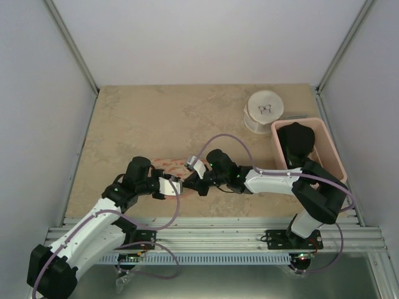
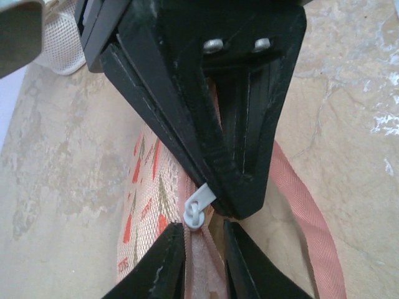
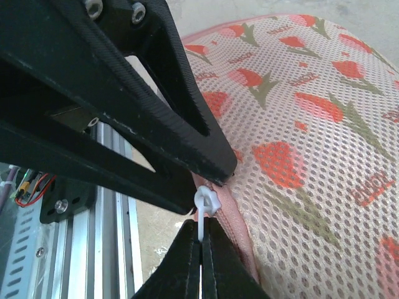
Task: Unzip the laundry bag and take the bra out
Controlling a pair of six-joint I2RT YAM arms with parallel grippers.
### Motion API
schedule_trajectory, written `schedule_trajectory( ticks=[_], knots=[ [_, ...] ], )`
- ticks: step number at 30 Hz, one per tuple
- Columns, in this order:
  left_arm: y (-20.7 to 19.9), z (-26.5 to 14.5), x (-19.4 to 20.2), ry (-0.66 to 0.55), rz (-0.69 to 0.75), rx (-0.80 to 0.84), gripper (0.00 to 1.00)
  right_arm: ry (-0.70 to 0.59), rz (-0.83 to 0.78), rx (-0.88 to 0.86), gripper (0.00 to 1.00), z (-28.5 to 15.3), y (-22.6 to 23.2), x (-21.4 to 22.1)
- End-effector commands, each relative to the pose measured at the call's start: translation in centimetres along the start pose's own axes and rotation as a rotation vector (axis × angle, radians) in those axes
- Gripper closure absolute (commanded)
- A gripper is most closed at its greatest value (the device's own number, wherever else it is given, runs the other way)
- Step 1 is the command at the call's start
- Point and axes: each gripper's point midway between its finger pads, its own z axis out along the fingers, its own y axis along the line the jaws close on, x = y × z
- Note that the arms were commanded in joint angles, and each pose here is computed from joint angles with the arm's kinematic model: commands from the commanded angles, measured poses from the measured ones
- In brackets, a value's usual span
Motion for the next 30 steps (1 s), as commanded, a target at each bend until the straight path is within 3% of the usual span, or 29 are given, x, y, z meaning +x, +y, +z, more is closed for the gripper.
schedule_trajectory(
  ticks=[1,6,30],
  knots=[
    [0.0,0.2,0.5,0.013,0.014,-0.019,0.85,-0.030,-0.022,-0.015,1.00,0.0,0.6,-1.4],
    [0.2,0.2,0.9,0.035,0.038,-0.031,1.00,-0.029,-0.025,-0.008,0.99,-0.2,0.6,-1.4],
    [0.2,0.1,3.3,0.155,0.083,-0.063,1.00,-0.028,0.090,0.211,0.99,-7.7,-5.8,2.4]
  ],
)
